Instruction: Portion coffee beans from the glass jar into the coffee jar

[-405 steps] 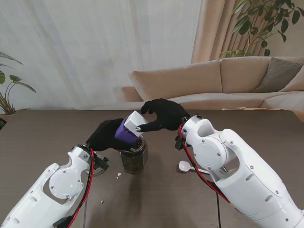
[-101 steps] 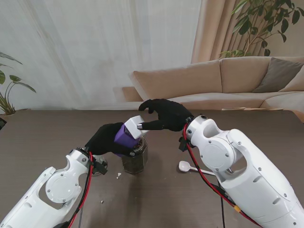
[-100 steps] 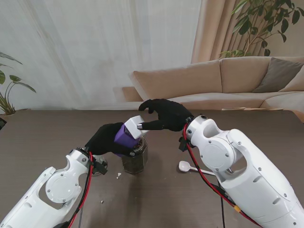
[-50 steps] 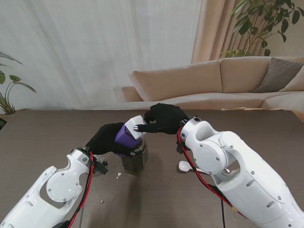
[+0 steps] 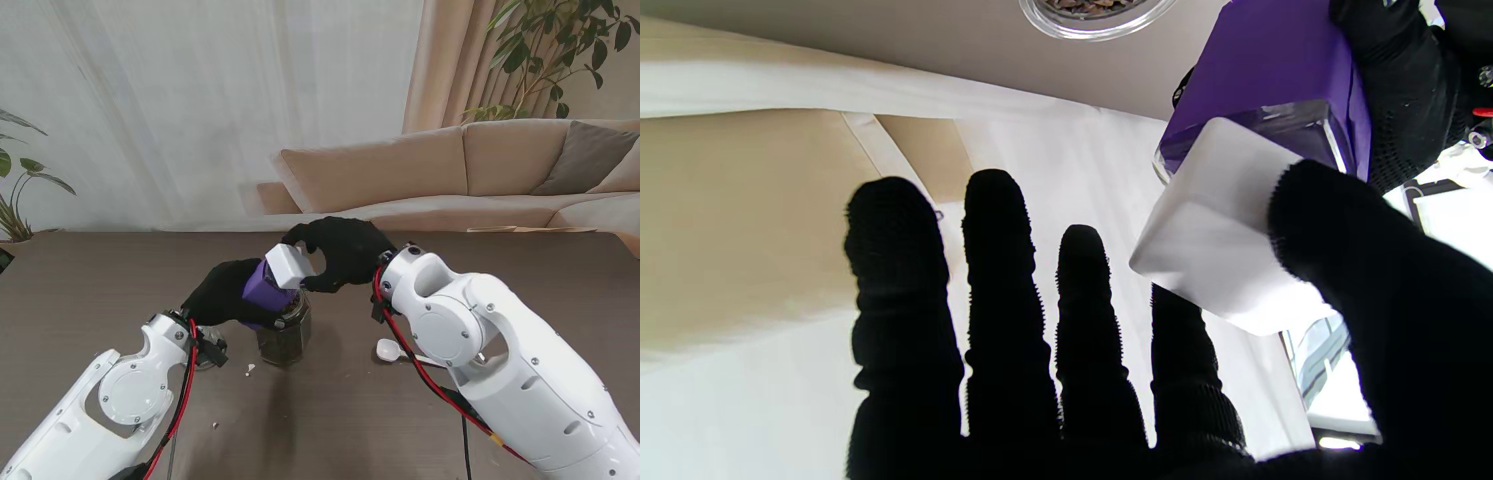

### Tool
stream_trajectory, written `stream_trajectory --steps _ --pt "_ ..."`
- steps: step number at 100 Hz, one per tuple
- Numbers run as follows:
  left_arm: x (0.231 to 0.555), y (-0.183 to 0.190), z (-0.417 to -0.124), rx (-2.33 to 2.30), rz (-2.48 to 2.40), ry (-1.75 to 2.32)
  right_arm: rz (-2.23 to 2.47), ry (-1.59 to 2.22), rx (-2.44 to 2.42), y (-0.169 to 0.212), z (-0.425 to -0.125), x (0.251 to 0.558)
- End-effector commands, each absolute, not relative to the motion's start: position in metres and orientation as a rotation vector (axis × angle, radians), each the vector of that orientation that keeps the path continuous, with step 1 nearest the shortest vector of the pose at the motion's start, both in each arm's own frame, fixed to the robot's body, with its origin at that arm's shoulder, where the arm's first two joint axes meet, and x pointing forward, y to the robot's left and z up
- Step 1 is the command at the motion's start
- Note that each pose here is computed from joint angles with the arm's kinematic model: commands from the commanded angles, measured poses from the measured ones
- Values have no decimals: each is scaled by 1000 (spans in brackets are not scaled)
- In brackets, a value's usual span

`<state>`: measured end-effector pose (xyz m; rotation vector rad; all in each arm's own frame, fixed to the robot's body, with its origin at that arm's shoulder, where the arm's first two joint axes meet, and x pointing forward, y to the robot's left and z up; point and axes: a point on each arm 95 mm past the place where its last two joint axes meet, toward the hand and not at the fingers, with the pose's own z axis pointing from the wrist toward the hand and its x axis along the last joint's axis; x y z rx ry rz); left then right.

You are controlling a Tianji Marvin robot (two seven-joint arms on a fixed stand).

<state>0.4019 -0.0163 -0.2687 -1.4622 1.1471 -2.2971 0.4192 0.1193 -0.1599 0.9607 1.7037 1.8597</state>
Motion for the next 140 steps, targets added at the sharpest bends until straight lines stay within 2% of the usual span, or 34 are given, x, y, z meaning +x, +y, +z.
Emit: stream_trajectory --steps 1,54,81,140 --pt "402 -21 -265 -1454 -2318 1157 1848 1723 938 121 -166 419" --pt "401 -21 -265 -1458 -2312 1153 1914 1676 1097 105 -157 422" --pt "402 -20 -264 -1455 -2313 1162 1801 1567 1127 111 -157 421" --pt "402 -20 -264 -1451 -2319 1163 1766 1729 1061 125 -164 410"
